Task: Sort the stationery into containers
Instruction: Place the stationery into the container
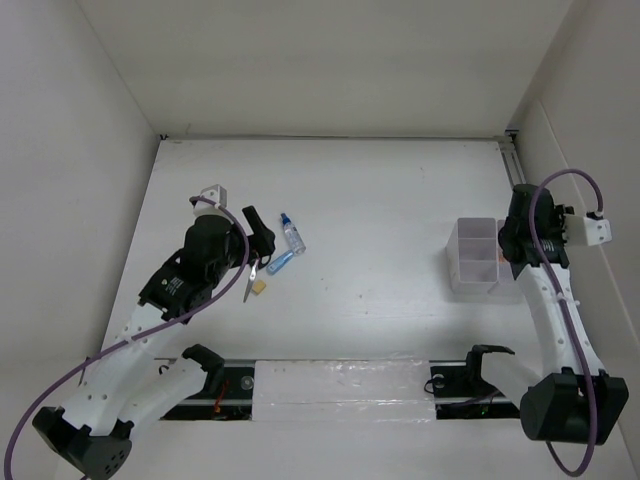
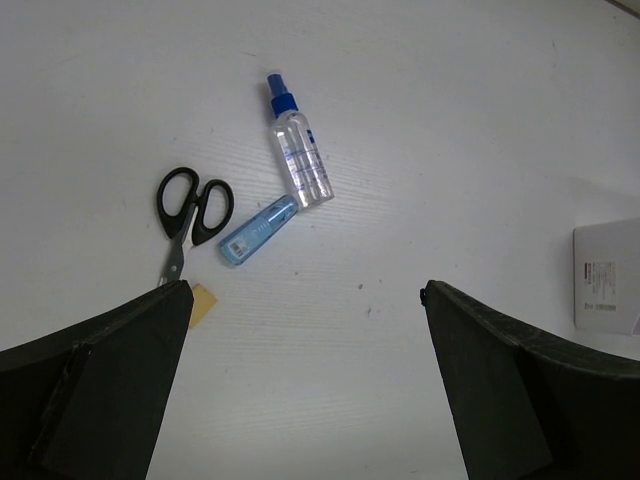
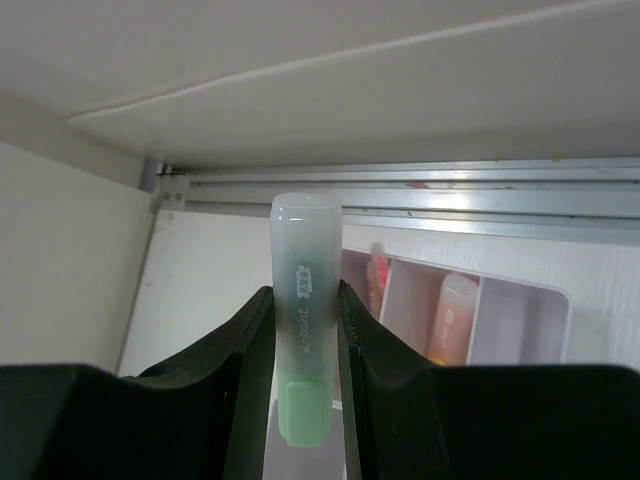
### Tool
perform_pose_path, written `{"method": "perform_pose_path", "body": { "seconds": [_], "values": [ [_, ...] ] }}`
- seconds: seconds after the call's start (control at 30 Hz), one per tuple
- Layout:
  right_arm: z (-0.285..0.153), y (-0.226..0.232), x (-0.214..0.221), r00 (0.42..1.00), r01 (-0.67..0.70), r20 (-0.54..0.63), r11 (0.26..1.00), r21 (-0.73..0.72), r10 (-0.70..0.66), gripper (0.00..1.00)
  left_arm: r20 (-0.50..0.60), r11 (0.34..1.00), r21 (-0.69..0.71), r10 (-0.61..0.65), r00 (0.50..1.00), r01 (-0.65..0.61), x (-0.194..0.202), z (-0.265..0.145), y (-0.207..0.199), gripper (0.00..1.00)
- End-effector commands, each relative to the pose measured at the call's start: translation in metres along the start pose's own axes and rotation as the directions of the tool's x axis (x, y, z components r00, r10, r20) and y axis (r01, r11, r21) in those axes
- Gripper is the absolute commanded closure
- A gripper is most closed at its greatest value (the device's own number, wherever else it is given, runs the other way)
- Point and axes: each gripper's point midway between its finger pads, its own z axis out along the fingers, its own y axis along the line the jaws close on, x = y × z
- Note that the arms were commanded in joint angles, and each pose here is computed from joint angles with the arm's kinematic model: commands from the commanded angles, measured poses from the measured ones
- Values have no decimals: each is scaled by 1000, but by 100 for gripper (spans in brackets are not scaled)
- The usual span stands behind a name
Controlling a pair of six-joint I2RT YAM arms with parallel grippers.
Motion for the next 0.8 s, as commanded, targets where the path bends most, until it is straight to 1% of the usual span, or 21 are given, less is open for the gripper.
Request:
{"method": "perform_pose_path", "body": {
  "seconds": [0.0,0.13,0.23,0.37,0.63,0.77],
  "values": [
    [-1,-6,-15,999,-20,44,999,44,18,100,35,1000,26,4,999,-5,-11,-2,-7,0],
    [8,-21,-19,997,-19,79,996,90,12,100,40,1000,18,4,999,-5,-12,-2,-5,0],
    [15,-28,-19,996,-23,84,993,115,14,100,33,1000,28,4,999,-5,-11,-2,-7,0],
    [25,-34,-2,997,31,61,988,153,-41,100,18,1000,29,8,1000,-8,-8,1,-8,0],
    [34,-45,24,997,70,19,984,163,-74,100,33,1000,26,5,999,-5,-11,-2,-7,0],
    [38,-45,30,996,86,3,982,170,-88,100,33,1000,26,5,999,-5,-11,-2,-7,0]
  ]
}}
